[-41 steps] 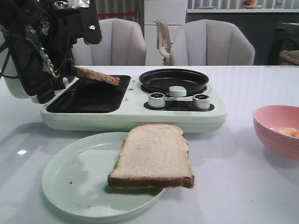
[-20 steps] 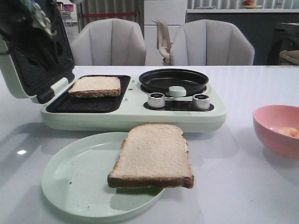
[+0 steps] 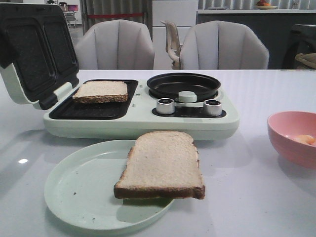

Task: Make breakfast with bread and shrimp
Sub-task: 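Lower the bread slice onto the sandwich maker plate, release with left gripper, then reach the right gripper to the remaining bread slice and grasp its edge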

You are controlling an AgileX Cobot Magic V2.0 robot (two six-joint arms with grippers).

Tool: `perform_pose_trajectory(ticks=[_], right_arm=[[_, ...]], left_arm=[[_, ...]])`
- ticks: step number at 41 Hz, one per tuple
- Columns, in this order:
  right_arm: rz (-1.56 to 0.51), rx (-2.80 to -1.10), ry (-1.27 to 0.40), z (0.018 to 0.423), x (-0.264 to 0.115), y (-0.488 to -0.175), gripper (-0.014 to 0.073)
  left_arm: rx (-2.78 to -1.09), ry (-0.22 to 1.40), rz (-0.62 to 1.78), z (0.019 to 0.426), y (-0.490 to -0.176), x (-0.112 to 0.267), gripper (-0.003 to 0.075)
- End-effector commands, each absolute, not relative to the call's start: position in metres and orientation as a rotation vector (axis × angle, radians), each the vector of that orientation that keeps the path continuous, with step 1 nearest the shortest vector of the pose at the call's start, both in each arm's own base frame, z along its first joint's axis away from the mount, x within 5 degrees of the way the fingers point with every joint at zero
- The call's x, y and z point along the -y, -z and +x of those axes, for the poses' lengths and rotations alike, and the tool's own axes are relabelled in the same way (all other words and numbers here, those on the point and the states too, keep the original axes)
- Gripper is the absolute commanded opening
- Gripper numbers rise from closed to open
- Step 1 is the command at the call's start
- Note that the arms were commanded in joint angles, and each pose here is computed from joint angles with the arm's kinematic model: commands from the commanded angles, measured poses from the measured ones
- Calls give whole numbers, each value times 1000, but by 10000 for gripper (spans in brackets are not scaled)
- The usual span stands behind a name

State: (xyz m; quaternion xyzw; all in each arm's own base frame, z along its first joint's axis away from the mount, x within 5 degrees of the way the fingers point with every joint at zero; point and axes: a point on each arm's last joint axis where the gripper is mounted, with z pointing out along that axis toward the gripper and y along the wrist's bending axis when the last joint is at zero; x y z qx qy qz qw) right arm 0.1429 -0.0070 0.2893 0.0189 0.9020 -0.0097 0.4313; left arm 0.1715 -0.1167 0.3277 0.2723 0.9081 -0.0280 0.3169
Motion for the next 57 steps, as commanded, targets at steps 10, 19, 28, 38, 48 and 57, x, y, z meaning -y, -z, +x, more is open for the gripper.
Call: perform_pose_trajectory(ticks=[10, 19, 28, 38, 48, 57], right_arm=[[45, -2123, 24, 150, 7, -307, 505], [173, -2148, -194, 154, -2, -303, 505], [101, -2331, -432, 176, -28, -278, 505], [-39, -2496, -657, 208, -81, -238, 505], [-161, -2675, -759, 248, -122, -210, 505], [-192, -2765, -835, 280, -139, -199, 505]], left_arm=[[-2284, 273, 660, 124, -338, 91, 391], [-2233, 296, 643, 111, -341, 81, 324], [-2225, 300, 641, 111, -342, 81, 262], [-2183, 319, 632, 113, -345, 83, 214], [-2184, 323, 631, 113, -345, 83, 202], [-2184, 323, 631, 113, -345, 83, 202]])
